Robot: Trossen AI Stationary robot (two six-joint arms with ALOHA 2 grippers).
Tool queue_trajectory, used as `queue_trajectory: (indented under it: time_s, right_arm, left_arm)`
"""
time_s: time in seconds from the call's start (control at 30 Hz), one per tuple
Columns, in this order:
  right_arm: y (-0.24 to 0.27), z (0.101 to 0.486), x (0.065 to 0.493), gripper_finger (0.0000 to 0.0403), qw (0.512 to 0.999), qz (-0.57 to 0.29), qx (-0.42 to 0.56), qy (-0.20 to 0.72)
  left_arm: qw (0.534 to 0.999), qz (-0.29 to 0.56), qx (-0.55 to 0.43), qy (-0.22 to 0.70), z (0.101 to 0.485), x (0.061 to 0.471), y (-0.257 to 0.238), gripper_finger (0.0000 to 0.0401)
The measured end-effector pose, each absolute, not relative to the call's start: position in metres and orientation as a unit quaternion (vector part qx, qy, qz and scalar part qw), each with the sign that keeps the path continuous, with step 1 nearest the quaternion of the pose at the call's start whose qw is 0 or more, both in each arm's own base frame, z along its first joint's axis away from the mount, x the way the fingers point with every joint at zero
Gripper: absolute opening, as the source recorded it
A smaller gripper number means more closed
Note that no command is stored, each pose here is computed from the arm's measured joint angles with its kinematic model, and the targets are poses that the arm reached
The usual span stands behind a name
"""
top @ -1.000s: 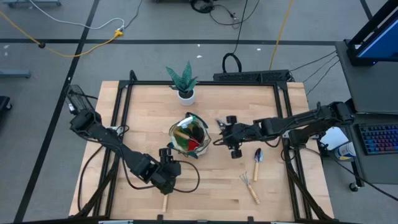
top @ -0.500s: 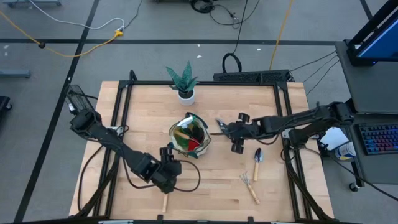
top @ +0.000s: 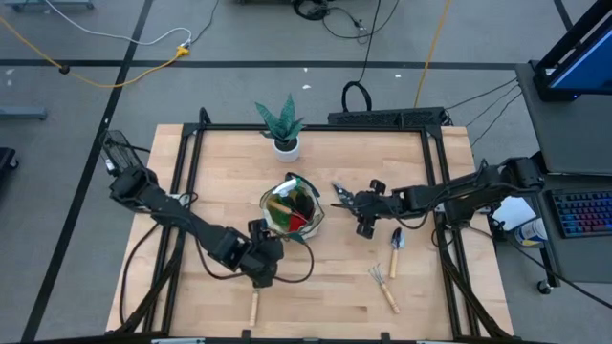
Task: Pick & Place Garden tools in Gardening bag
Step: Put the green shear scissors into the gardening bag
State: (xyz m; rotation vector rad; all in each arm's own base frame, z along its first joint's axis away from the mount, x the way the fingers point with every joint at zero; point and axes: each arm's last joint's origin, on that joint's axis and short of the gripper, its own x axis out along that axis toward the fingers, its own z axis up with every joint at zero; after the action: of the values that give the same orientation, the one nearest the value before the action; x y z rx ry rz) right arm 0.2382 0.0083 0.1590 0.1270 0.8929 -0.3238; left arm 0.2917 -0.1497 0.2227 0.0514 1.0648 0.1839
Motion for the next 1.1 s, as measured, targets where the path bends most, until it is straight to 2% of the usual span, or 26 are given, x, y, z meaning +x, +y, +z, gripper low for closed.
queue_trajectory:
  time_s: [0.3, 0.53, 0.77, 1.1]
  right_arm:
    - [0.004, 0.138, 0.225, 0.0164, 0.884, -0.180, 0.054, 0.427]
    - [0.005, 0.137, 0.224, 0.0164, 0.887, -0.165, 0.057, 0.428]
    - [0.007, 0.143, 0.232, 0.0164, 0.910, -0.142, 0.057, 0.385]
    - [0.007, 0.128, 0.234, 0.0164, 0.896, -0.146, 0.051, 0.417]
  left_arm:
    - [0.855, 0.096, 0.025, 0.509, 0.223, 0.297, -0.140, 0.0237]
    - [0.853, 0.108, 0.021, 0.510, 0.223, 0.301, -0.129, 0.0237]
    - [0.852, 0.115, 0.018, 0.510, 0.223, 0.304, -0.123, 0.0237]
    - [0.852, 0.119, 0.012, 0.509, 0.223, 0.304, -0.123, 0.0237]
